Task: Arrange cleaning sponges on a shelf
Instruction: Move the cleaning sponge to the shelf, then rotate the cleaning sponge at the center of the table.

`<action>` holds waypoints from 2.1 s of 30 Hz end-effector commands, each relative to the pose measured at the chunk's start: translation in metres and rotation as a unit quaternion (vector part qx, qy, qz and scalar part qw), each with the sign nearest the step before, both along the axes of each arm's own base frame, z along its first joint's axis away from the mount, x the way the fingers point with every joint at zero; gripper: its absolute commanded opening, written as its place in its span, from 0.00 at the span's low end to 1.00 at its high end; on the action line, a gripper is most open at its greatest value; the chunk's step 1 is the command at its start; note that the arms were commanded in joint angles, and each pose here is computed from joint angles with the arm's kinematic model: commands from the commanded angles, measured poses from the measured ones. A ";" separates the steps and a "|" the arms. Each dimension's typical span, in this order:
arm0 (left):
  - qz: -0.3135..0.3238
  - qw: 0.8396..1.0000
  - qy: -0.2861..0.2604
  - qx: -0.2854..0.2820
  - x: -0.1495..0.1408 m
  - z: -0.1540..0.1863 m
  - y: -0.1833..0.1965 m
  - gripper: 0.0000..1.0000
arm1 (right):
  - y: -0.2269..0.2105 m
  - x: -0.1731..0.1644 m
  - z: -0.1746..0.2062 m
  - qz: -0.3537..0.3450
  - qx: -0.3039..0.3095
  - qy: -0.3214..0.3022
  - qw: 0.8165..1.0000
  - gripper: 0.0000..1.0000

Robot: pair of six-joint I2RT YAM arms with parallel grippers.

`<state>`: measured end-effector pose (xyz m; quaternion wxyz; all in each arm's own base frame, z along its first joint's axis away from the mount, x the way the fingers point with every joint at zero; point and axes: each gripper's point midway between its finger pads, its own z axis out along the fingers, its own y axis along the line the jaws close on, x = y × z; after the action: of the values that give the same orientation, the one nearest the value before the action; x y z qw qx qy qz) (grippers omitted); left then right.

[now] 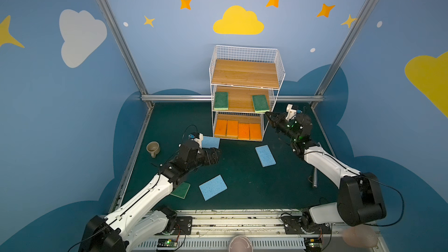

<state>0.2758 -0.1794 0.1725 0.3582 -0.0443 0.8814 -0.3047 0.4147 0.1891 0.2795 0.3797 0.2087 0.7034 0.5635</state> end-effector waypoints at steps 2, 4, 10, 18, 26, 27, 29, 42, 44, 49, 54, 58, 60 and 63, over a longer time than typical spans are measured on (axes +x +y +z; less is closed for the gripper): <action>-0.001 1.000 0.007 0.005 -0.005 0.002 0.005 0.99 | 0.001 -0.008 0.012 0.014 -0.003 -0.019 1.000 0.08; 0.008 0.999 0.030 0.021 -0.010 -0.007 0.012 1.00 | 0.001 -0.017 0.009 0.020 -0.016 -0.014 1.000 0.24; 0.067 0.990 0.115 0.054 -0.027 -0.050 0.043 0.99 | -0.002 -0.047 -0.012 0.036 -0.067 0.013 0.997 0.48; 0.129 0.976 0.163 0.059 -0.010 -0.080 0.077 0.97 | -0.007 -0.089 -0.046 0.069 -0.117 0.049 0.990 0.55; 0.182 0.962 0.189 0.075 0.038 -0.088 0.108 0.50 | -0.005 -0.120 -0.080 0.112 -0.135 0.071 0.982 0.14; 0.188 0.958 0.200 0.085 0.042 -0.091 0.113 0.45 | -0.006 -0.123 -0.081 0.115 -0.139 0.073 0.981 0.12; 0.194 0.951 0.216 0.108 0.051 -0.094 0.122 0.42 | -0.007 -0.128 -0.084 0.119 -0.145 0.071 0.980 0.12; 0.220 0.920 0.284 0.157 0.091 -0.132 0.163 0.37 | -0.002 -0.136 -0.091 0.148 -0.143 0.068 0.976 0.04; 0.224 0.917 0.290 0.157 0.092 -0.137 0.166 0.37 | -0.001 -0.137 -0.091 0.153 -0.141 0.067 0.976 0.03; 0.208 0.923 0.299 0.124 0.089 -0.144 0.148 0.35 | -0.001 -0.138 -0.093 0.155 -0.142 0.069 0.975 0.02; 0.206 0.936 0.277 0.071 0.074 -0.136 0.119 0.37 | 0.000 -0.137 -0.094 0.156 -0.140 0.070 0.975 0.02; 0.191 0.947 0.256 0.033 0.061 -0.131 0.082 0.39 | 0.002 -0.136 -0.097 0.160 -0.134 0.075 0.975 0.01; 0.178 0.952 0.248 0.029 0.055 -0.128 0.061 0.39 | 0.004 -0.137 -0.099 0.164 -0.132 0.079 0.974 0.01; 0.158 0.960 0.229 0.025 0.051 -0.118 0.031 0.40 | 0.004 -0.137 -0.100 0.164 -0.133 0.082 0.974 0.01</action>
<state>0.3245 -0.1224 0.0421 0.1772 -0.2377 0.9399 -0.1694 0.2792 0.1905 0.1801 0.2488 0.0908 0.8276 0.4948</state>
